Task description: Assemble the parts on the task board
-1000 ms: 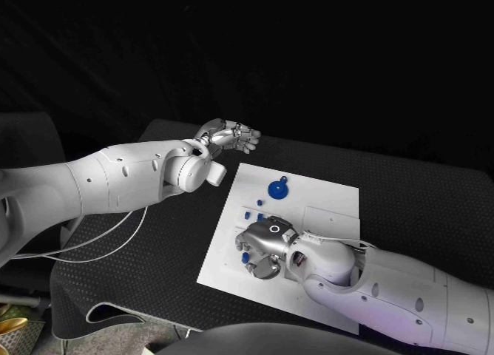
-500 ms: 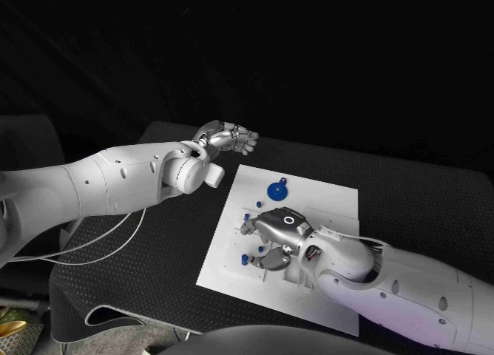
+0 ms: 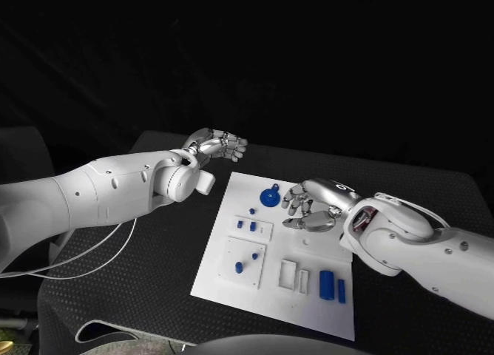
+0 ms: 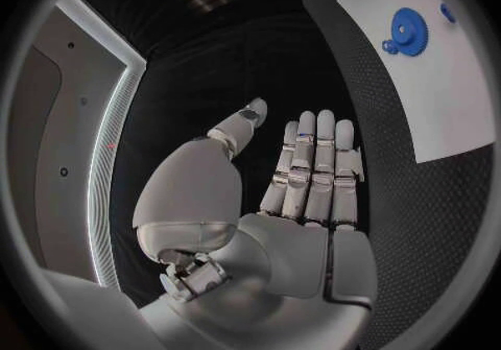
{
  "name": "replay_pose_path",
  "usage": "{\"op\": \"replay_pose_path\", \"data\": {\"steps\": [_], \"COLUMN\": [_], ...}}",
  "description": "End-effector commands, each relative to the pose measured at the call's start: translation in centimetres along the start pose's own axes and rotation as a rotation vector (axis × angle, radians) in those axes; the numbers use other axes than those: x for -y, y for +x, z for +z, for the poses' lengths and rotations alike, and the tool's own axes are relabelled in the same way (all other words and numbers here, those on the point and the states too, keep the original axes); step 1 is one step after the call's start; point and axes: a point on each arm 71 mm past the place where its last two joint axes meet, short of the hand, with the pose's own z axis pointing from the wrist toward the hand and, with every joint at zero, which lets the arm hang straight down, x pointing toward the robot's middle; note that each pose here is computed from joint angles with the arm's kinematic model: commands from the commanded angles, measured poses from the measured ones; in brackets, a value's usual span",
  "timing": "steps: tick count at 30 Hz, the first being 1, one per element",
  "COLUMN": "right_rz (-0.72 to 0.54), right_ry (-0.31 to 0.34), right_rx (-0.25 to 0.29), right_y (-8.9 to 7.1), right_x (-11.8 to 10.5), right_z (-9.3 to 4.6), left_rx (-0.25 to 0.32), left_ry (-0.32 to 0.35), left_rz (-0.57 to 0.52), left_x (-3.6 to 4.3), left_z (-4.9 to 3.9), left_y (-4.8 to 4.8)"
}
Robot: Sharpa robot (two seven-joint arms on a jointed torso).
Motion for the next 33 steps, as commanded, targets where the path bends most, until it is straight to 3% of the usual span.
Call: {"op": "replay_pose_path", "data": {"steps": [1,6,14,20,23,30,33], "right_rz": [0.172,0.280,0.372,0.381,0.393,0.392,0.392], "right_ry": [0.101,0.233,0.357,0.471,0.508,0.582,0.602], "right_rx": [-0.089,-0.159,-0.248,-0.489,-0.571,-0.680,-0.679], "right_y": [0.0,0.0,0.4,1.7,2.5,4.0,4.6], "right_x": [1.6,4.0,5.6,6.2,6.2,6.2,6.2], "right_z": [-0.8,-2.4,-5.1,-7.2,-8.1,-9.5,-9.8], "left_rx": [-0.002,-0.006,-0.020,-0.028,-0.032,-0.038,-0.041], "left_ry": [0.013,0.006,-0.003,-0.007,-0.009,-0.014,-0.015], "left_rz": [-0.004,-0.005,-0.014,-0.019,-0.021,-0.024,-0.025], "left_x": [-0.06,-0.39,-0.81,-0.99,-1.06,-1.14,-1.16], "left_z": [0.06,0.06,-0.19,-0.31,-0.37,-0.46,-0.47], "left_y": [0.13,0.18,0.25,0.49,0.56,0.67,0.80]}}
